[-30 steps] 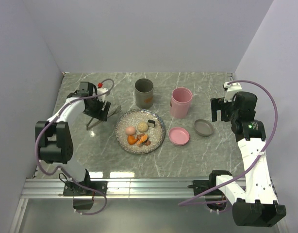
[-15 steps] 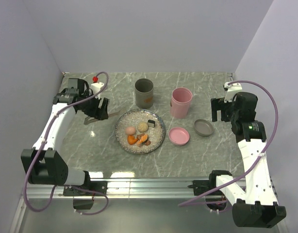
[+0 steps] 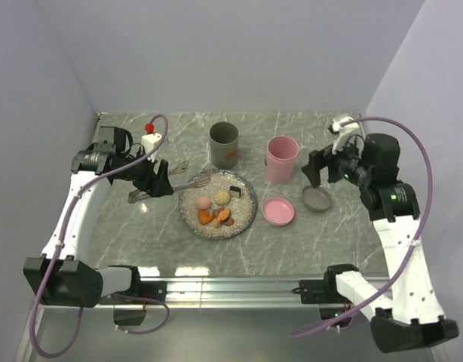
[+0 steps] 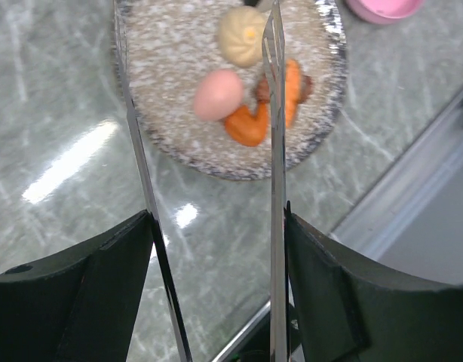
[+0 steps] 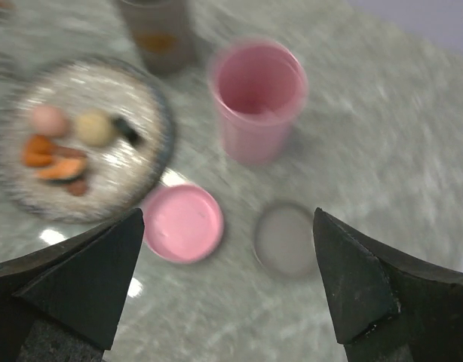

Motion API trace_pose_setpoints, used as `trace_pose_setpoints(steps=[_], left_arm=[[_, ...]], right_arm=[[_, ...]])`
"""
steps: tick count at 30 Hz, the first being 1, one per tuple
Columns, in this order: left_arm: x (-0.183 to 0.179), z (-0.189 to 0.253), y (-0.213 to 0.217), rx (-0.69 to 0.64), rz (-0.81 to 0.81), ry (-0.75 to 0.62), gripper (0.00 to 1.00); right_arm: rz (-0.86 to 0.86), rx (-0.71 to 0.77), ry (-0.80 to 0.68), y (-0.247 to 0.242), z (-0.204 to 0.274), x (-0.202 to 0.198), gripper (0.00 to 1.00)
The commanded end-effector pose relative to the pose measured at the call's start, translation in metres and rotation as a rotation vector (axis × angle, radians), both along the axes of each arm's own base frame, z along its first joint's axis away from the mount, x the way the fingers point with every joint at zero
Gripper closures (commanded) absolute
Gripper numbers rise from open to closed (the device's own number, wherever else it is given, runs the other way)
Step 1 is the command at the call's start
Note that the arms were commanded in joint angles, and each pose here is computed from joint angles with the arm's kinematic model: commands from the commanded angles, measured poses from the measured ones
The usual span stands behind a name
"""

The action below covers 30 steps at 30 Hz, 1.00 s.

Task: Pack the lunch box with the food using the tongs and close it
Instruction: Pick up the clamp at the center of the board.

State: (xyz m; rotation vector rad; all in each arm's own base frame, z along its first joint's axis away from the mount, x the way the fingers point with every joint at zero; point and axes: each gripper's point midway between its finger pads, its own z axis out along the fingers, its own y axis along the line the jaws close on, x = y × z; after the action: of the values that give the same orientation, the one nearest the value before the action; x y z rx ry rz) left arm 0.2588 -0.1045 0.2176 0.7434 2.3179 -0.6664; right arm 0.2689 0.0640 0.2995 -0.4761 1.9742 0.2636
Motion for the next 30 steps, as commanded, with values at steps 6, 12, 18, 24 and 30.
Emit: trace_pose_setpoints(steps=[6,12,18,24,30], left_arm=[[-0.023,0.039,-0.029,-0.149,-0.09,-0.014,0.28],[-0.031,0.053,-0.042,-0.23,-0.107,-0.001,0.28],[-0.037,0.054,-0.048,-0.246,-0.11,0.003,0.28],[-0.047,0.059,-0.05,-0.257,-0.14,0.005,0.28],[-0.057,0.063,-0.051,-0.268,-0.158,-0.009,0.28]], right_arm=[[0.386,-0.177,-0.154,0.101,0.043,0.019,0.0],[0.59,-0.243,-0.549,0.144,0.084,-0.009,0.0],[0.82,-0.25,-0.787,0.243,0.064,-0.078,0.0],[0.898,-0.321,-0.818,0.309,0.043,-0.094,0.0],[0.917,-0.375,-0.8,0.335,0.034,-0.089,0.0]])
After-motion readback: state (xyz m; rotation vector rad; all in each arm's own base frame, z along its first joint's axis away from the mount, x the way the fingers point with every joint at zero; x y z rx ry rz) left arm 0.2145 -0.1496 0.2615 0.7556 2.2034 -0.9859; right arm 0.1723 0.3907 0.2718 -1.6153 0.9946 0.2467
